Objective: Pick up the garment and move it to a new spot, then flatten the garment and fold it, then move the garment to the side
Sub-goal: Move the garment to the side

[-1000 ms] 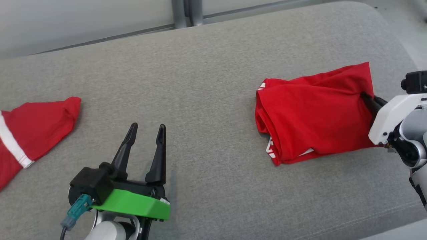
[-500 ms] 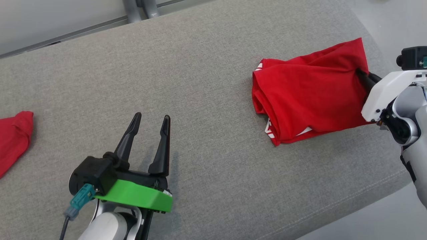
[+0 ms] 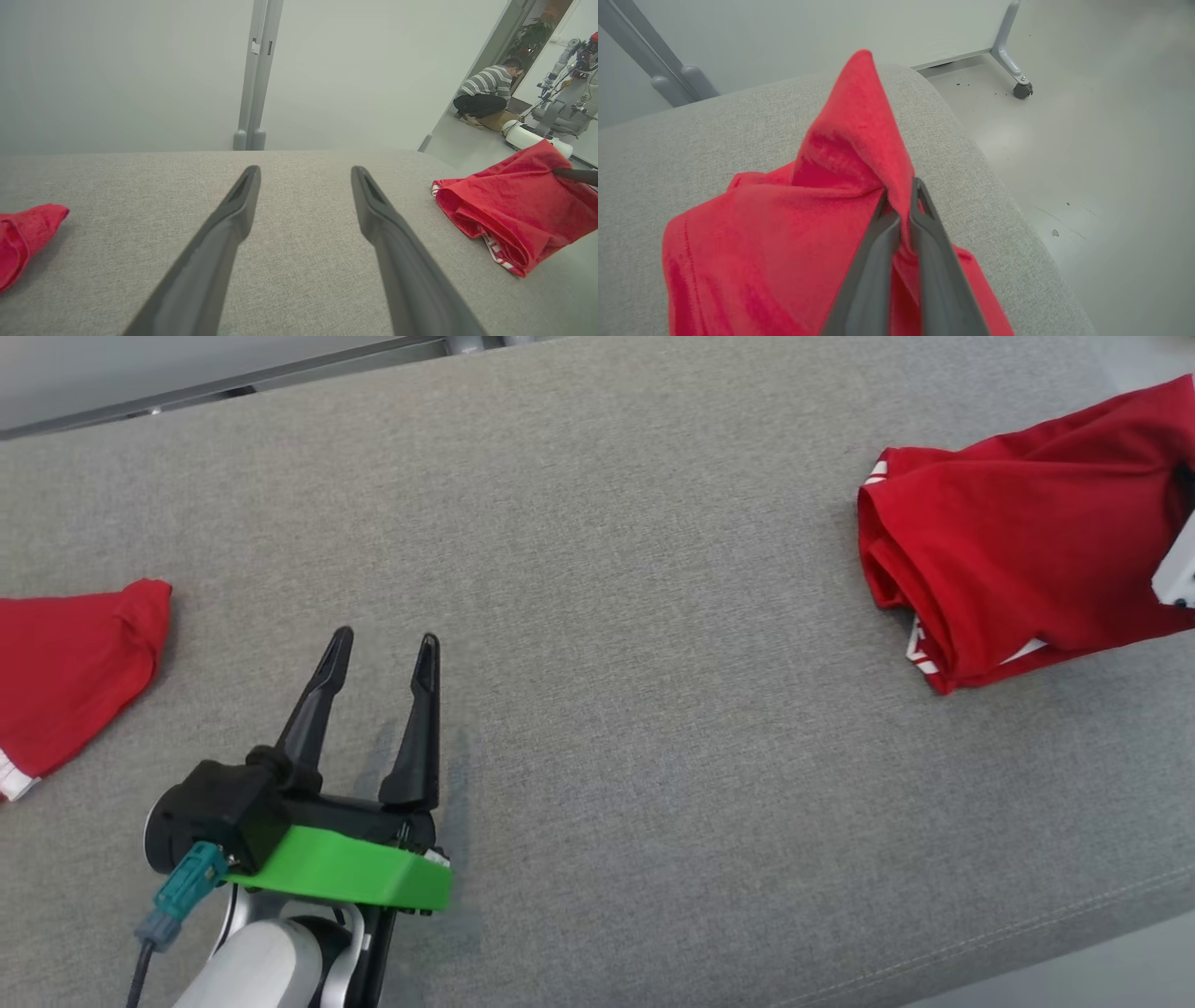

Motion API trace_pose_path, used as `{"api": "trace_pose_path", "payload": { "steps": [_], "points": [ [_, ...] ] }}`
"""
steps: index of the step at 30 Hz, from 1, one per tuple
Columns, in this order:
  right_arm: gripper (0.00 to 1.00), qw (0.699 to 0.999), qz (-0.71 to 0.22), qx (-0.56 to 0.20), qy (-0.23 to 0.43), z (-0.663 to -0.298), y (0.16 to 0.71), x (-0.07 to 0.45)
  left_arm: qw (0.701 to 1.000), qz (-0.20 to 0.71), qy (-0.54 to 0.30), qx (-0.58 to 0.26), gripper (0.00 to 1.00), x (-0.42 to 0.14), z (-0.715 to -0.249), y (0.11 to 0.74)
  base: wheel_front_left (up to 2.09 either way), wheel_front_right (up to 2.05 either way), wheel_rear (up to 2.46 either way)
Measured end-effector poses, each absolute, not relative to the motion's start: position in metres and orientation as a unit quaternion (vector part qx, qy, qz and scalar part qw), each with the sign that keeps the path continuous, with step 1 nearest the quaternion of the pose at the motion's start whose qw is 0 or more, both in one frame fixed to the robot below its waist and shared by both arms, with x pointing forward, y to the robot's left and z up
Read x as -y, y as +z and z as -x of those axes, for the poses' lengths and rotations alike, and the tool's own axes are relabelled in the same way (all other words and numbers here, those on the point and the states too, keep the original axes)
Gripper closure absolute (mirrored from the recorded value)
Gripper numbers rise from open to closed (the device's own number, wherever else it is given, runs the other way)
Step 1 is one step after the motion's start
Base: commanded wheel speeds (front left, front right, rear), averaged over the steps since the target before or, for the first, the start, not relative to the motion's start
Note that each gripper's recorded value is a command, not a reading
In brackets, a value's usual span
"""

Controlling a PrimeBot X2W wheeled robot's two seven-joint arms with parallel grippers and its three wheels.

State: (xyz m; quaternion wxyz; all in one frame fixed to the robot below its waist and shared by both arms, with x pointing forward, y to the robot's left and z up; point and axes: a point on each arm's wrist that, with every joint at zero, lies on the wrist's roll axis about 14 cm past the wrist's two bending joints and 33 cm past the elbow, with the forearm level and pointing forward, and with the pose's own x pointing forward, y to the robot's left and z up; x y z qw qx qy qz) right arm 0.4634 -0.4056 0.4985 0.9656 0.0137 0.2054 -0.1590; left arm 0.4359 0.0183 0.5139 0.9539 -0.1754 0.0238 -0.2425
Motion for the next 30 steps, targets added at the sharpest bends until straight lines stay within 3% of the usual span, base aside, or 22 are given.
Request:
{"api": "trace_pose_path", "payload": {
  "steps": [12,13,15,16,30],
  "points": [
    [1.00,0.948,0.011,-0.235,-0.216,-0.474,0.459,0.442,0.970,0.154,-0.185,-0.027,0.00,-0.059,-0.449,0.501,0.00,0.00,0.00],
    [0.96,0.948,0.013,-0.232,-0.218,-0.477,0.457,0.443,0.971,0.153,-0.182,-0.030,0.00,-0.062,-0.450,0.498,0.00,0.00,0.00],
    [0.54,0.948,0.019,-0.232,-0.218,-0.481,0.451,0.441,0.973,0.148,-0.176,-0.032,0.00,-0.066,-0.451,0.495,0.00,0.00,0.00],
    [0.00,0.948,0.024,-0.233,-0.216,-0.482,0.447,0.440,0.974,0.145,-0.173,-0.033,0.00,-0.068,-0.451,0.494,0.00,0.00,0.00],
    [0.00,0.965,0.039,-0.182,-0.187,-0.500,0.462,0.411,0.976,0.136,-0.168,-0.017,0.00,-0.071,-0.452,0.501,0.00,0.00,0.00]
  ]
}}
